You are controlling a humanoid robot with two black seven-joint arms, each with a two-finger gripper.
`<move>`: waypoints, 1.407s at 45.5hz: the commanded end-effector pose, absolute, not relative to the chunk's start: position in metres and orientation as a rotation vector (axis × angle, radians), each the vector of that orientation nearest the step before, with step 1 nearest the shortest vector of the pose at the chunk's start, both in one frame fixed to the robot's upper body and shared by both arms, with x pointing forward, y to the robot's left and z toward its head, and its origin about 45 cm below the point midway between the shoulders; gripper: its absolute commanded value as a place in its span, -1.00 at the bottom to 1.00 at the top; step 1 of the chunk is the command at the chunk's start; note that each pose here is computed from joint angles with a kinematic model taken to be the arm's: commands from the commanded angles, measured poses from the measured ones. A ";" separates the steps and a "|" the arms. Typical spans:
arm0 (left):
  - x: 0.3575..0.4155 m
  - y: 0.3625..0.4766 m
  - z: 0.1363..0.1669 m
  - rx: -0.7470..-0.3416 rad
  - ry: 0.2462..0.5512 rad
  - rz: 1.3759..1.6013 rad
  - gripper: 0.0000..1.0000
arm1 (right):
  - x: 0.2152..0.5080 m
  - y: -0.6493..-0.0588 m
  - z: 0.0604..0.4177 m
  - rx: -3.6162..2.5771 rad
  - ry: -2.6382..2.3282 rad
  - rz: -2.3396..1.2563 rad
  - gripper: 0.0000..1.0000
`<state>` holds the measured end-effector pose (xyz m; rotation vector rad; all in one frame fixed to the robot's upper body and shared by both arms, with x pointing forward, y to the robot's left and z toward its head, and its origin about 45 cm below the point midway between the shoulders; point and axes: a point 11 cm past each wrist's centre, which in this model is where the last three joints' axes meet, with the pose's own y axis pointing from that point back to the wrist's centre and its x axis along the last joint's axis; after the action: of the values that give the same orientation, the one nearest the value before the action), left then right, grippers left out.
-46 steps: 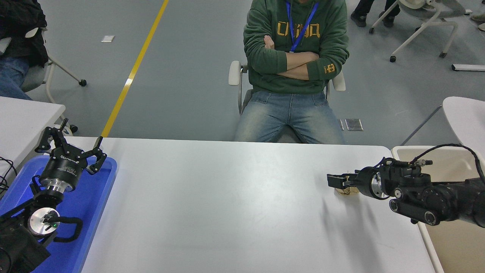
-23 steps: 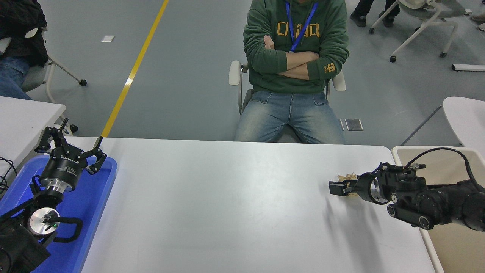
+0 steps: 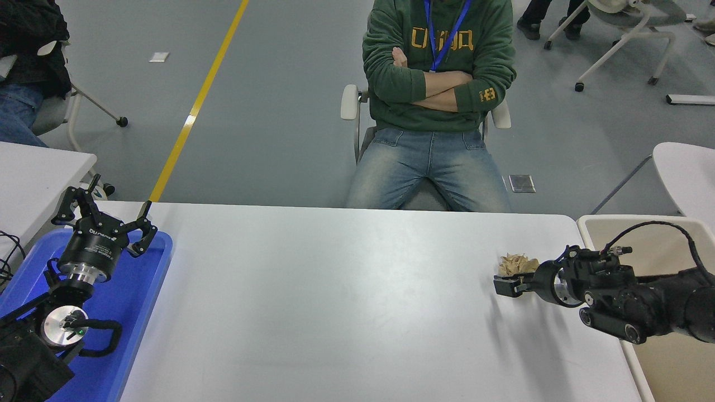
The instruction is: Clean the table surface
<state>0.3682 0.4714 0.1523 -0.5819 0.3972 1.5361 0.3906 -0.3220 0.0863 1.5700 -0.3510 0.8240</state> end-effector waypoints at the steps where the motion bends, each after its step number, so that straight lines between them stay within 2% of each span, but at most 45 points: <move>1: 0.3681 0.472 0.1525 -0.581 0.397 1.536 1.00 | 0.396 -0.320 0.089 1.567 -0.381 0.822 0.80; 4: 0.3682 0.472 0.1527 -0.582 0.396 1.537 1.00 | 0.395 -0.320 0.089 1.567 -0.382 0.819 0.58; 8: 0.3683 0.471 0.1523 -0.583 0.398 1.536 1.00 | 0.394 -0.320 0.087 1.570 -0.377 0.814 0.43; 10: 0.3683 0.471 0.1523 -0.583 0.398 1.536 1.00 | 0.393 -0.317 0.085 1.575 -0.371 0.812 0.28; 16: 0.3682 0.472 0.1527 -0.582 0.396 1.537 1.00 | 0.390 -0.313 0.082 1.581 -0.350 0.808 -0.25; 22: 0.3681 0.472 0.1525 -0.581 0.397 1.536 1.00 | 0.388 -0.309 0.080 1.597 -0.319 0.773 -1.00; 32: 0.3682 0.471 0.1521 -0.581 0.398 1.536 1.00 | 0.396 -0.316 0.091 1.594 -0.353 0.737 -1.00; 46: 0.3681 0.472 0.1525 -0.581 0.397 1.536 1.00 | 0.404 -0.333 0.126 1.625 -0.445 0.685 -1.00; 54: 0.3682 0.471 0.1521 -0.581 0.398 1.536 1.00 | 0.399 -0.351 0.170 1.646 -0.484 0.677 -1.00; 64: 0.3681 0.472 0.1525 -0.581 0.397 1.536 1.00 | 0.373 -0.374 0.230 1.712 -0.518 0.630 -1.00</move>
<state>0.3682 0.4713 0.1523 -0.5818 0.3973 1.5358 0.3958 -0.3536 0.1716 1.6518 -0.4711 0.6665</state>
